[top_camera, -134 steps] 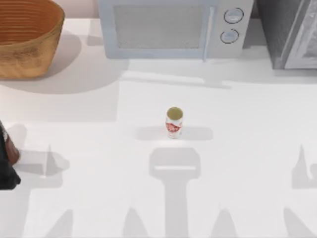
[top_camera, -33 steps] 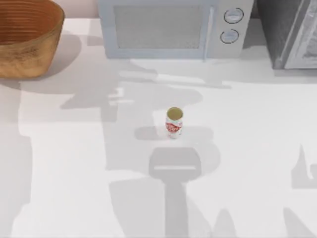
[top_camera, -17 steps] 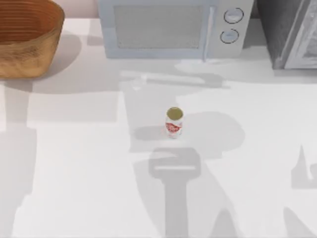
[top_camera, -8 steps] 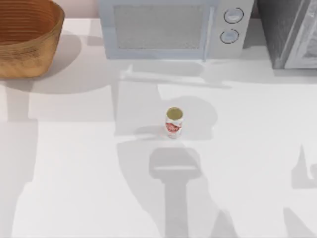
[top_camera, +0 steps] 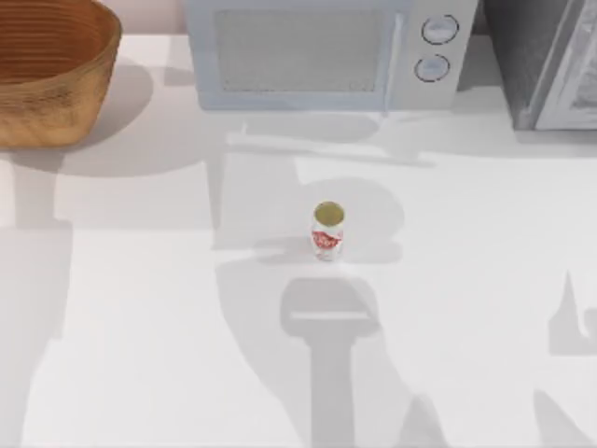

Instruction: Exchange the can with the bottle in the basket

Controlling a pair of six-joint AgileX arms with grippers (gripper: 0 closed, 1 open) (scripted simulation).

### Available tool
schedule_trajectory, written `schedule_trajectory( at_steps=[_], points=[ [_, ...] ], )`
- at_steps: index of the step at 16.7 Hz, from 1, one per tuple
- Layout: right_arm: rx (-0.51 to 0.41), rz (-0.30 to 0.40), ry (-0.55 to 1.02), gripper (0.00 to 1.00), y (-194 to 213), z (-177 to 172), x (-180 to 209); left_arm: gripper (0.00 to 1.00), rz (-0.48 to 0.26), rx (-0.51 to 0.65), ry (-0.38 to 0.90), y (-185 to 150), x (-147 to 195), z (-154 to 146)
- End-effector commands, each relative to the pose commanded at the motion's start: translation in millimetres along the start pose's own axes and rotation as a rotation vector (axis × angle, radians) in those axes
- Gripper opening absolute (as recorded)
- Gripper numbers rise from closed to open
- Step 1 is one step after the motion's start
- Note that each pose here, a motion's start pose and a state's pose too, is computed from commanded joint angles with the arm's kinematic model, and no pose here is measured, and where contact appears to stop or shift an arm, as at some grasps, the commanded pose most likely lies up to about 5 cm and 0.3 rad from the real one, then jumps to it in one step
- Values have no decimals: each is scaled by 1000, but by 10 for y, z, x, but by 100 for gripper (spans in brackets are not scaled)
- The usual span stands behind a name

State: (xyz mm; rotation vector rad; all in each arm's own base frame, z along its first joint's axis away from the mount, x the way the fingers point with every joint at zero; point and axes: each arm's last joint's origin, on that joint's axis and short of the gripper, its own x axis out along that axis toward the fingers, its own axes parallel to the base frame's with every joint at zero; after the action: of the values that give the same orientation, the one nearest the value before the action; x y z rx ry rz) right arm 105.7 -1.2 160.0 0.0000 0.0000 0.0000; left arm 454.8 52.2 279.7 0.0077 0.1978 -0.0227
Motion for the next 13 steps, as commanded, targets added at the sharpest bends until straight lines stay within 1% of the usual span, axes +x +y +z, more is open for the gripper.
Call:
schedule_trajectory(
  at_steps=[11, 12, 13],
  points=[
    [0, 0, 0, 100, 0, 0, 0, 98, 0, 0, 0, 0, 0, 0],
    [0, 0, 0, 100, 0, 0, 0, 100, 0, 0, 0, 0, 0, 0],
    [0, 0, 0, 100, 0, 0, 0, 100, 0, 0, 0, 0, 0, 0]
  ],
)
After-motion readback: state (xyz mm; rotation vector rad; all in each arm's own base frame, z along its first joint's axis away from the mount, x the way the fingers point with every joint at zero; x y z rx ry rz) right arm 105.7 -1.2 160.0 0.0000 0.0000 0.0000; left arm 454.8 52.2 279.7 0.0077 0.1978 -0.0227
